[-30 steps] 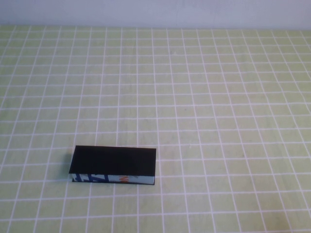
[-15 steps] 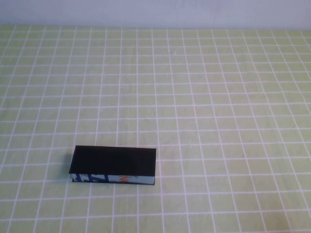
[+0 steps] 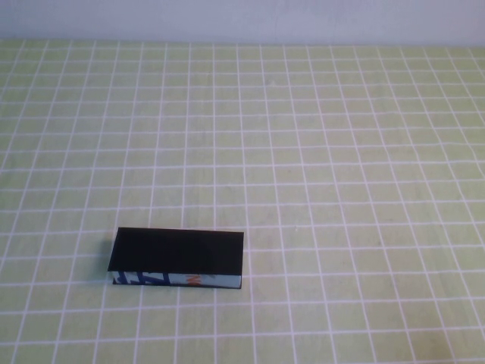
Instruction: Return glasses to glasses case
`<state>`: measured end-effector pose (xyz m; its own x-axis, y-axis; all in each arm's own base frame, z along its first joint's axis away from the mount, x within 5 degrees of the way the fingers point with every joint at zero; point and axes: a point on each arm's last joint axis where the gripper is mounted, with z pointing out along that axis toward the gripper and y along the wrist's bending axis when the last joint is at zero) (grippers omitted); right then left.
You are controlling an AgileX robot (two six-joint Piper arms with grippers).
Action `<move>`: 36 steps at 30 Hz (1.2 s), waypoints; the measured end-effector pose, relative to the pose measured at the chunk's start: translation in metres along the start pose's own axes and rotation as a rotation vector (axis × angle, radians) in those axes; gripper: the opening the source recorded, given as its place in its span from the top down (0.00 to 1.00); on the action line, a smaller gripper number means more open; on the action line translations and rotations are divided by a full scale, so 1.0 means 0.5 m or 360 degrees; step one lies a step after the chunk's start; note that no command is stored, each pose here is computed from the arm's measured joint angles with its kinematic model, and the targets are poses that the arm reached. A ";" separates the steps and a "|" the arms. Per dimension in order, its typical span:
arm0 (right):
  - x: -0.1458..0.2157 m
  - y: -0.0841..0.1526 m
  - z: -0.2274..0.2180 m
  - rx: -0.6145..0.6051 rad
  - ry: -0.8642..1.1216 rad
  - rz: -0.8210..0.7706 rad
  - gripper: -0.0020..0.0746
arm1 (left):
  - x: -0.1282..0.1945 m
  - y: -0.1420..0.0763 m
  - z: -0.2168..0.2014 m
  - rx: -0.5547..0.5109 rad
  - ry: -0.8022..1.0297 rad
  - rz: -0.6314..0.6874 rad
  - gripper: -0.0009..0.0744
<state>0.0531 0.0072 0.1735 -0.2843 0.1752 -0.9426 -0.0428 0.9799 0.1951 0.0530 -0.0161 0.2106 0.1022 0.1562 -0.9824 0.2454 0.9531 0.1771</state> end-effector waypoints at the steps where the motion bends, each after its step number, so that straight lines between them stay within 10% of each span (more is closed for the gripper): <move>1: 0.000 0.000 0.000 0.0000 0.0000 0.0000 0.99 | -0.007 0.002 -0.001 -0.0016 0.0005 -0.0016 0.99; 9: 0.000 0.000 0.000 0.0000 0.0000 0.0000 0.99 | 0.030 0.016 -0.001 -0.0247 0.0171 -0.0236 0.99; 36: 0.000 0.000 0.000 0.0000 -0.0001 0.0000 0.99 | 0.083 0.004 -0.012 -0.0200 0.0616 -0.0266 0.99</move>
<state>0.0531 0.0072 0.1736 -0.2836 0.1753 -0.9428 -0.0429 0.9799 0.1951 0.0520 -0.0060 0.1701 -0.3035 0.0603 -0.9509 0.1063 0.9939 0.0291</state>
